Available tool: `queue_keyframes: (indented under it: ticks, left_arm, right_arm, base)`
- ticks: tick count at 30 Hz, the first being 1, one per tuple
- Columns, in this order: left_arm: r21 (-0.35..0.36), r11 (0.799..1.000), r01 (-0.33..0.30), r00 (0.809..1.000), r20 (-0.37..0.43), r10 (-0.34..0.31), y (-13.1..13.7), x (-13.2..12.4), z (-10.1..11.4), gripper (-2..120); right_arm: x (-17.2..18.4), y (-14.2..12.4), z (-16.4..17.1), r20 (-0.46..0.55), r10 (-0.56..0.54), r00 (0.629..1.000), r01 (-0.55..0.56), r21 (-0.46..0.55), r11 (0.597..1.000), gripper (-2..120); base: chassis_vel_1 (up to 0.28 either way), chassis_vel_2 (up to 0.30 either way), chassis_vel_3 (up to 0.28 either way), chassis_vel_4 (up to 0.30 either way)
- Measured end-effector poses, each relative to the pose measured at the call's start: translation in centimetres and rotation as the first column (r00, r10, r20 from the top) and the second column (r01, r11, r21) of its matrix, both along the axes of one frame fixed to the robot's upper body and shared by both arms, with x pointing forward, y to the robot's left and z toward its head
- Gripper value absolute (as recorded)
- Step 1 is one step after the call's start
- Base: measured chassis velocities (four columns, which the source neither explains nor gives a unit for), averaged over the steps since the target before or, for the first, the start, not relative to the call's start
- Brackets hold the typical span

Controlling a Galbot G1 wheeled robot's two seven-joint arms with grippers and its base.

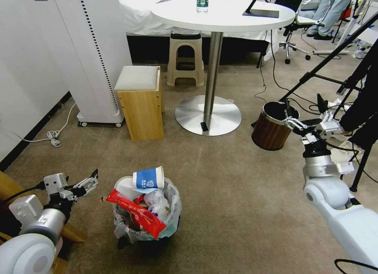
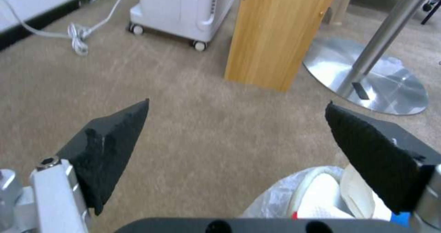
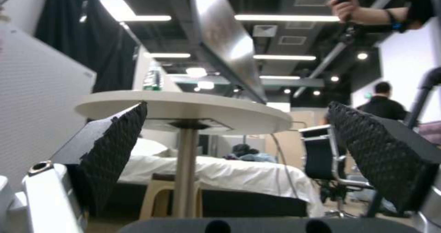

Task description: Pick up the trash bin and place the garbage on the floor into it.

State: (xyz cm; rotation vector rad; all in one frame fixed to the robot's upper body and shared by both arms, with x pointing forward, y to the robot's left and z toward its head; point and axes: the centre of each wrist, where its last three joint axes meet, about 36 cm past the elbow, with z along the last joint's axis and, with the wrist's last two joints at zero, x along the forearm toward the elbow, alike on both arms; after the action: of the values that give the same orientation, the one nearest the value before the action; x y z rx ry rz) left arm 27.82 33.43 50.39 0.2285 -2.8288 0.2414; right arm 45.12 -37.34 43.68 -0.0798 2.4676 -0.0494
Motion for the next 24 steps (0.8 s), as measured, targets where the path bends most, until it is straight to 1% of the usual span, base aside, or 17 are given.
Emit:
queue_keyframes:
  ticks: [3,5,7,9,10,11,14,17,18,22,24]
  left_arm:
    - [0.014,1.000,0.004,1.000,0.018,-0.004,-0.1,-0.1,-0.1,100]
    - [0.026,1.000,0.012,0.999,0.044,-0.013,-0.3,-0.3,0.1,100]
    - [0.028,0.999,0.016,0.999,0.051,-0.017,-0.5,-0.4,0.2,100]
    - [0.054,0.998,0.025,0.997,0.070,-0.029,-0.6,-0.6,0.3,100]
    - [0.054,0.998,0.025,0.997,0.070,-0.029,-0.6,-0.6,0.3,100]
    - [0.071,0.997,0.028,0.996,0.083,-0.034,-0.6,-0.7,0.3,100]
    - [0.078,0.997,0.027,0.996,0.087,-0.033,-0.6,-0.8,0.3,100]
    - [0.097,0.995,0.021,0.996,0.089,-0.030,-0.9,-1.0,-0.1,100]
    - [0.097,0.995,0.021,0.996,0.089,-0.030,-0.9,-1.0,-0.1,100]
    - [0.120,0.993,0.023,0.993,0.114,-0.037,-1.1,-1.2,-0.8,100]
    - [0.118,0.993,0.024,0.992,0.124,-0.038,-1.2,-1.1,-0.9,100]
  right_arm:
    - [-0.1,0.0,-0.2,0.005,-0.015,1.000,0.015,0.018,1.000,100]
    - [-0.7,-0.1,-0.6,0.015,-0.033,0.999,0.032,0.039,0.999,100]
    - [-0.9,-0.3,-0.6,0.016,-0.042,0.999,0.041,0.043,0.998,100]
    - [-1.5,-1.0,-1.2,0.017,-0.067,0.998,0.066,0.049,0.997,100]
    - [-1.5,-1.0,-1.2,0.017,-0.067,0.998,0.066,0.049,0.997,100]
    - [-1.9,-1.8,-1.6,0.017,-0.093,0.996,0.092,0.047,0.995,100]
    - [-2.3,-2.4,-2.0,0.013,-0.122,0.992,0.121,0.049,0.991,100]
    - [-3.2,-3.0,-2.8,0.006,-0.180,0.984,0.179,0.054,0.982,100]
    - [-3.2,-3.0,-2.8,0.006,-0.180,0.984,0.179,0.054,0.982,100]
    - [-4.2,-3.6,-3.6,-0.001,-0.236,0.972,0.236,0.038,0.971,100]
    - [-4.3,-3.9,-3.7,0.001,-0.247,0.969,0.247,0.039,0.968,100]
  base:
    - [0.000,0.000,0.000,0.000]
    - [0.000,0.000,0.000,0.000]
    - [0.000,0.000,0.000,0.000]
    - [0.000,0.000,0.000,0.000]
    - [0.000,0.000,0.000,0.000]
    - [0.000,0.000,0.000,0.000]
    - [0.000,0.000,0.000,0.000]
    - [0.000,0.000,0.000,0.000]
    - [0.000,0.000,0.000,0.000]
    - [0.000,0.000,0.000,0.000]
    - [0.000,0.000,0.000,0.000]
